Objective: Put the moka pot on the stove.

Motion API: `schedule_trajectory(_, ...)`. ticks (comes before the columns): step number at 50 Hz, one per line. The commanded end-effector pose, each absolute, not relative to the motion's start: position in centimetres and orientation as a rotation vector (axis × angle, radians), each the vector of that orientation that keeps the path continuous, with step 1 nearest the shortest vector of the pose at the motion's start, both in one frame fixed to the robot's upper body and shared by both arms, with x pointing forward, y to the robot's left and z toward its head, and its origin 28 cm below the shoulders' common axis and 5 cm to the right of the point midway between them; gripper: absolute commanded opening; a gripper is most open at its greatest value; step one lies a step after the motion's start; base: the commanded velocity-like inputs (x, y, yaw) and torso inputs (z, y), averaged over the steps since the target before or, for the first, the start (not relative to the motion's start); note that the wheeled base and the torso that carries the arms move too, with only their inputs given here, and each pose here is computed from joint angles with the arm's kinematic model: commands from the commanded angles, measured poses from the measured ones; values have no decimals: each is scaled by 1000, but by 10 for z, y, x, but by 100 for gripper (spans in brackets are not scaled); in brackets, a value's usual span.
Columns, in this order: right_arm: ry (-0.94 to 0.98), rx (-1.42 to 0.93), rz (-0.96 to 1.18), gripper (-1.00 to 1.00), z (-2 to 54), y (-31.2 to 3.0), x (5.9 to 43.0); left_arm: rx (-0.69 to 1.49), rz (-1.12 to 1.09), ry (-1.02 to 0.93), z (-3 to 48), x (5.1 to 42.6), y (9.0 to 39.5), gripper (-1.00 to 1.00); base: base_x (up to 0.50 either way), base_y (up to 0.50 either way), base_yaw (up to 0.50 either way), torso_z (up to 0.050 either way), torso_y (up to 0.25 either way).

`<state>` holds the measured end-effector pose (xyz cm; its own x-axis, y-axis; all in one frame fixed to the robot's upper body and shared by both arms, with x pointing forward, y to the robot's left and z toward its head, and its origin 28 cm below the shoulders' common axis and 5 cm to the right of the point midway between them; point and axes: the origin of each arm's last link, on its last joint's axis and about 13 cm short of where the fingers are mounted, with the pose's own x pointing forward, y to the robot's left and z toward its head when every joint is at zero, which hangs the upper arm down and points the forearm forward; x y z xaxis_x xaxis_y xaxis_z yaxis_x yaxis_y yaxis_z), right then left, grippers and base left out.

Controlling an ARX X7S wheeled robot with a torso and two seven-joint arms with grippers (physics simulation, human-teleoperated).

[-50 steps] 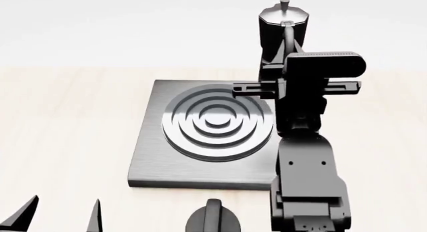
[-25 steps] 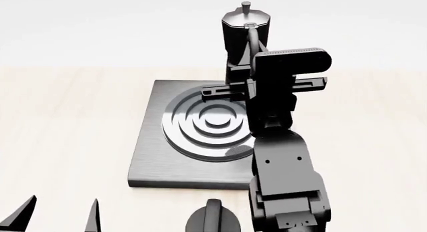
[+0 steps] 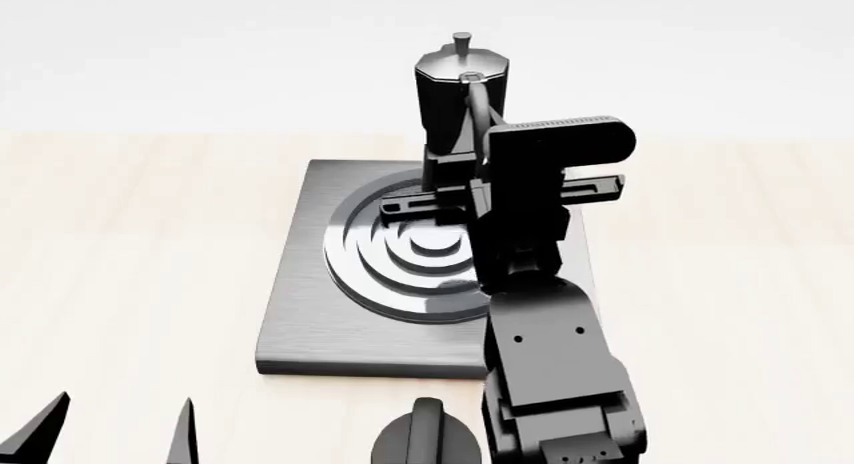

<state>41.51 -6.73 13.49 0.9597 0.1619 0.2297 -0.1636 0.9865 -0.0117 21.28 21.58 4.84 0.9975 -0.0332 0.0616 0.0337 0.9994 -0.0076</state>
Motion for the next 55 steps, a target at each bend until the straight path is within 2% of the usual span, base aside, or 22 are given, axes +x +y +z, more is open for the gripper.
schedule_trajectory(1,-228,-10,183,-100,131,-66,413,-15,-40,-73,51,213,216,100,0,0,0,0,0)
schedule_trajectory(55,-175,2,219,-100,116,-59,407,-17,-38,-74,51,212,216,100,0,0,0,0,1)
